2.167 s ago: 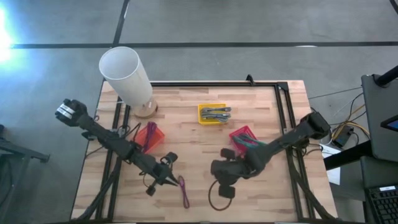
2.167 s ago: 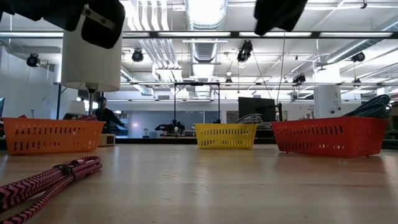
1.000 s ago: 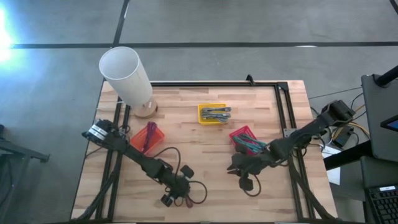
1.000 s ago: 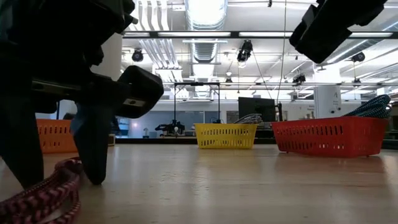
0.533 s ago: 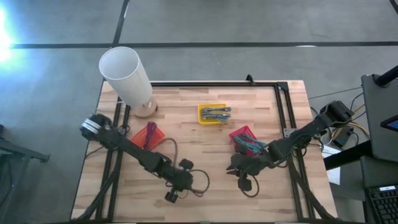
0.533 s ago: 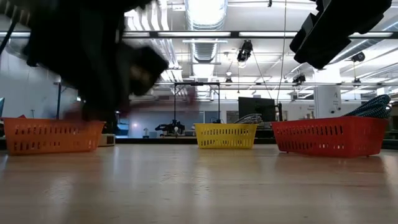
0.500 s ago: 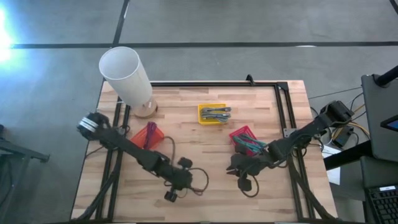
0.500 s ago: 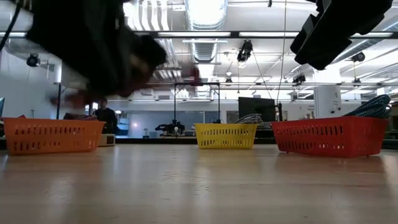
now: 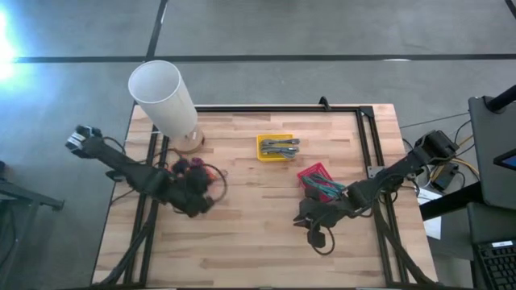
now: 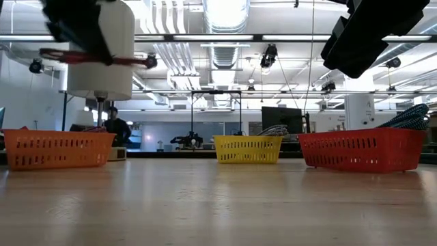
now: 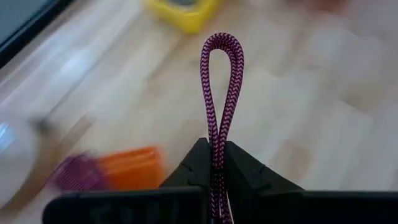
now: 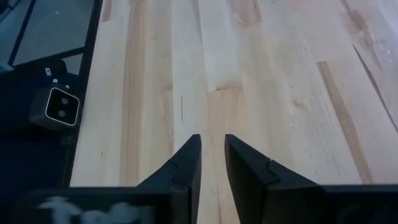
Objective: Pick & Place USB Port
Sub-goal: Put the pink patterned charger cable into the orange bin, then return to Home Position
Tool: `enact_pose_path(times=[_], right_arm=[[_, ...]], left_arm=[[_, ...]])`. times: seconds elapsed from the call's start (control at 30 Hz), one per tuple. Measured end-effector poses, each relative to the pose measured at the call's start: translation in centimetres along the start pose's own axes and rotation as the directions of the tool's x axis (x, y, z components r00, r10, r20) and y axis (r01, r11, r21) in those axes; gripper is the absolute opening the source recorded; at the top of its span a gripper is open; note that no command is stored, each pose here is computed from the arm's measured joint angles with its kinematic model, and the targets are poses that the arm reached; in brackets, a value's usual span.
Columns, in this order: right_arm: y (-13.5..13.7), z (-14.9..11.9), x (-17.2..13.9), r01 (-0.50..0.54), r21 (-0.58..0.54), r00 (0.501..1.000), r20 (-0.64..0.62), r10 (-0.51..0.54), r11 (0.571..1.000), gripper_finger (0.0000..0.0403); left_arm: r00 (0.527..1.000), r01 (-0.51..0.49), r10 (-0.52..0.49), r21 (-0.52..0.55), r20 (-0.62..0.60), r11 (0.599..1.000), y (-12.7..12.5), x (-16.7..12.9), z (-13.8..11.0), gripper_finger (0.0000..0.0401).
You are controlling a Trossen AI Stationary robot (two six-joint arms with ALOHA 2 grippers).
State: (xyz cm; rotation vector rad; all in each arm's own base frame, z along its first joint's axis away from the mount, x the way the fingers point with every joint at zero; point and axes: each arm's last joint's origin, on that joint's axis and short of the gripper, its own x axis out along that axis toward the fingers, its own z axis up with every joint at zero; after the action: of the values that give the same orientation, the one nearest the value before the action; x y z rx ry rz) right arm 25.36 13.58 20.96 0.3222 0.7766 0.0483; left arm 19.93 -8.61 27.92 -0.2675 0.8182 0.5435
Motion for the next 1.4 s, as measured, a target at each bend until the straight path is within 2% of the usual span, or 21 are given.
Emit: enact_pose_path(times=[0.13, 0.23, 0.37, 0.47, 0.6, 0.87, 1.17, 1.27, 1.4], right_arm=[[0.0, 0.0, 0.0, 0.000, 0.001, 1.000, 0.000, 0.000, 1.000, 0.0073], [0.0, 0.0, 0.0, 0.000, -0.001, 1.000, 0.000, 0.000, 1.000, 0.0075], [0.0, 0.0, 0.0, 0.000, -0.003, 1.000, -0.001, 0.000, 1.000, 0.0071], [0.0, 0.0, 0.0, 0.000, -0.003, 1.000, -0.001, 0.000, 1.000, 0.0066], [0.0, 0.0, 0.0, 0.000, -0.013, 1.000, -0.001, 0.000, 1.000, 0.0063], [0.0, 0.0, 0.0, 0.000, -0.030, 1.000, -0.001, 0.000, 1.000, 0.0073], [0.0, 0.0, 0.0, 0.000, -0.030, 1.000, -0.001, 0.000, 1.000, 0.0072], [0.0, 0.0, 0.0, 0.000, -0.030, 1.000, -0.002, 0.000, 1.000, 0.0067], [0.0, 0.1, -0.4, -0.006, -0.029, 1.000, 0.002, 0.006, 1.000, 0.0063]], left_arm=[[0.995, -0.097, 0.096, -0.163, -0.014, 0.982, 2.5, 0.4, -1.9, 0.0026], [0.987, -0.156, 0.158, -0.245, -0.008, 0.957, 3.9, 1.6, -3.5, 0.0026], [0.966, -0.252, 0.253, -0.355, -0.044, 0.900, 5.7, 3.7, -6.1, 0.0025], [0.948, -0.311, 0.309, -0.386, -0.070, 0.868, 6.9, 5.0, -7.9, 0.0031], [0.932, -0.353, 0.355, -0.395, -0.073, 0.848, 7.9, 6.1, -9.5, 0.0039], [0.951, -0.301, 0.305, -0.413, -0.058, 0.860, 7.6, 6.9, -9.9, 0.0042], [0.950, -0.303, 0.306, -0.413, -0.060, 0.859, 7.6, 6.9, -9.9, 0.0092], [0.951, -0.303, 0.304, -0.378, -0.060, 0.875, 7.3, 6.4, -9.2, 0.0106], [0.956, -0.290, 0.290, -0.337, -0.052, 0.896, 6.5, 4.7, -7.1, 0.0108]])
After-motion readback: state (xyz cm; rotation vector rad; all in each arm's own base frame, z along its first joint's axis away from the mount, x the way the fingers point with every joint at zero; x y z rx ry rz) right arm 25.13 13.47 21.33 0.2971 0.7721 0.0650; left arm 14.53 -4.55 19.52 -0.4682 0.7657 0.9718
